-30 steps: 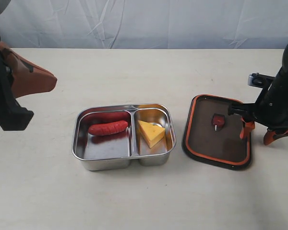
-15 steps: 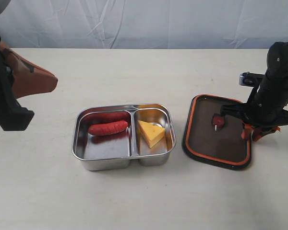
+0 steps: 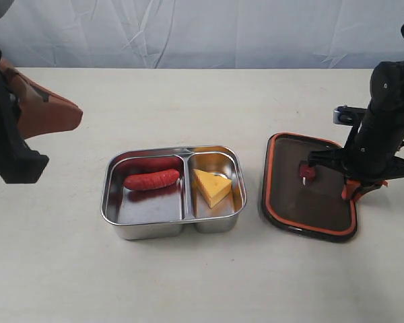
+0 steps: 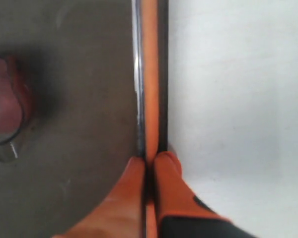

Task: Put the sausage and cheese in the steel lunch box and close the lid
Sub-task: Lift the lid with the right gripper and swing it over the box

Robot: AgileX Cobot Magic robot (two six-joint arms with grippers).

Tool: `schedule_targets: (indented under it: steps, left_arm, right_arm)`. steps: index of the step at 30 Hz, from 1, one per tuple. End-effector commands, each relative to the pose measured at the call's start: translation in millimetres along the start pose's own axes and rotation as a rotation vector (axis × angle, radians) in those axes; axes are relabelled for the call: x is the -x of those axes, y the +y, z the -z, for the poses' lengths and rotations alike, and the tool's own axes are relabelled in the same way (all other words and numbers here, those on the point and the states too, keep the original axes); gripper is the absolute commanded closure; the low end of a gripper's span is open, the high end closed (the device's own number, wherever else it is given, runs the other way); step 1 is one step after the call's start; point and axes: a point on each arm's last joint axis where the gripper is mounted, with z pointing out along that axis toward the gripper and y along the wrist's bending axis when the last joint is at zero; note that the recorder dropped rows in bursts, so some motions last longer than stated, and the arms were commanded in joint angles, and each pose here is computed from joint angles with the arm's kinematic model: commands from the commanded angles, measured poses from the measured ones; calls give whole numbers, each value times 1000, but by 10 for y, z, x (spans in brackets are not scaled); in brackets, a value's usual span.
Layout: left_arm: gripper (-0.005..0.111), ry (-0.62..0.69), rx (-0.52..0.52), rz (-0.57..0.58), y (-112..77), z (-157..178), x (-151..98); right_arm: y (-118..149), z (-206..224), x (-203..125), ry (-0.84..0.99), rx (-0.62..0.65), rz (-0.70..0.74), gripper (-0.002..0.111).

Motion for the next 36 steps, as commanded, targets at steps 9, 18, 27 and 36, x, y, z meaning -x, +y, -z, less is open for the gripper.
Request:
schedule_targets:
  steps: [9, 18, 27, 36]
  left_arm:
    - [100, -17, -90, 201, -82, 10, 15]
    - [58, -82, -133, 367, -85, -96, 120]
    - [58, -164, -213, 675, 164, -455, 264]
    - [58, -152, -262, 670, 180, -564, 271]
  right_arm:
    - [-63, 519, -41, -161, -3, 68, 109]
    - [58, 1218, -250, -354, 230, 175, 109]
    - [208, 1687, -531, -479, 406, 304, 109]
    - [543, 1709, -666, -487, 457, 402, 109]
